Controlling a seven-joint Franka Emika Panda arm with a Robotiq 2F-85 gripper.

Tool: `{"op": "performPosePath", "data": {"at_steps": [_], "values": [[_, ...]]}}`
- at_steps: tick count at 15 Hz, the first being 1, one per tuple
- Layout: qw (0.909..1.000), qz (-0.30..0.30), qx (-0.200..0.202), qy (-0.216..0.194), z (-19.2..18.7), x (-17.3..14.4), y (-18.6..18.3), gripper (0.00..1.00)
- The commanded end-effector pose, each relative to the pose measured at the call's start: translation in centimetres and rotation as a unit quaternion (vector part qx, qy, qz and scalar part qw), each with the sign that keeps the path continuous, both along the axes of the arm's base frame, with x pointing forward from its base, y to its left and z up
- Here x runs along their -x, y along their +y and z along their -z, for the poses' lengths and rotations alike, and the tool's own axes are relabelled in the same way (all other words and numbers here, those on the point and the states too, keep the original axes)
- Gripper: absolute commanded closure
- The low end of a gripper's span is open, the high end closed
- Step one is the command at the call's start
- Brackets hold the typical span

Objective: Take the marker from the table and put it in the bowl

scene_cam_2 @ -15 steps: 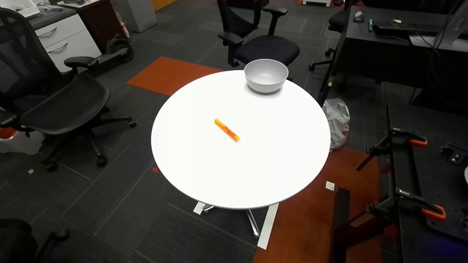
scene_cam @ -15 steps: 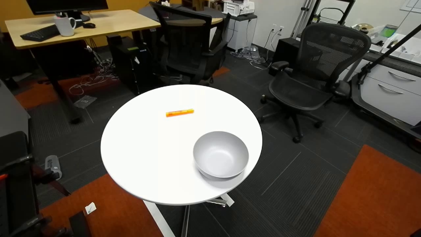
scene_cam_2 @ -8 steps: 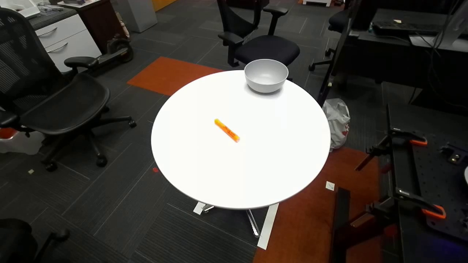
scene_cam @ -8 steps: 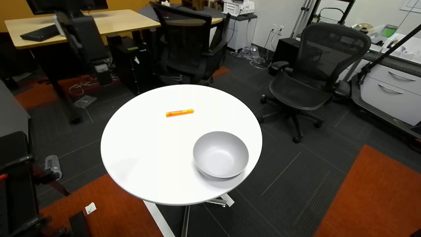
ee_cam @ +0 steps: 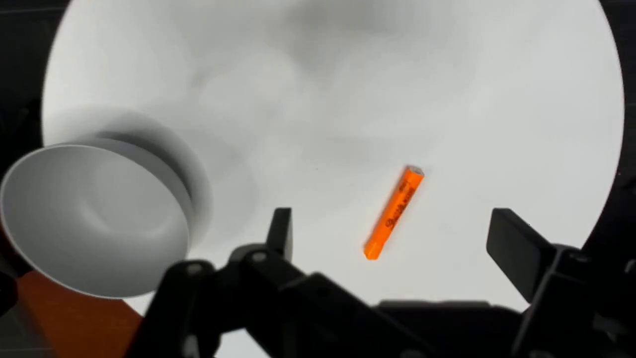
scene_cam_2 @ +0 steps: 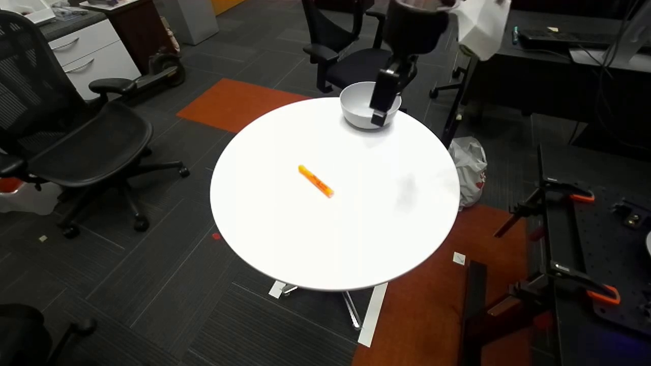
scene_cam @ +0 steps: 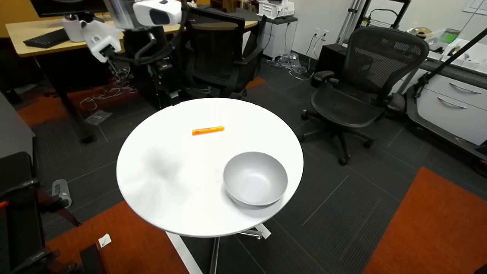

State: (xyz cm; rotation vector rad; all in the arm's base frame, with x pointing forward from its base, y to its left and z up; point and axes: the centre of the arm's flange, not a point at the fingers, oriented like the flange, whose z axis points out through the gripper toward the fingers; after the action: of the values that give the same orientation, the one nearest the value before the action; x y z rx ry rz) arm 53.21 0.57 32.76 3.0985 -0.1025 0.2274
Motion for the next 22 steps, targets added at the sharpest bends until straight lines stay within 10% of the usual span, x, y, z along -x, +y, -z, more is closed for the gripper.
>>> {"op": "performPosePath", "data": {"at_steps": [1, 22], "values": [[0.9978, 0.055, -0.035, -0.006, 3.2, -5.5, 2.0, 0.0], [0.9856, 0.165, -0.027, 0.026, 19.0, -15.0, 2.8, 0.0]]}}
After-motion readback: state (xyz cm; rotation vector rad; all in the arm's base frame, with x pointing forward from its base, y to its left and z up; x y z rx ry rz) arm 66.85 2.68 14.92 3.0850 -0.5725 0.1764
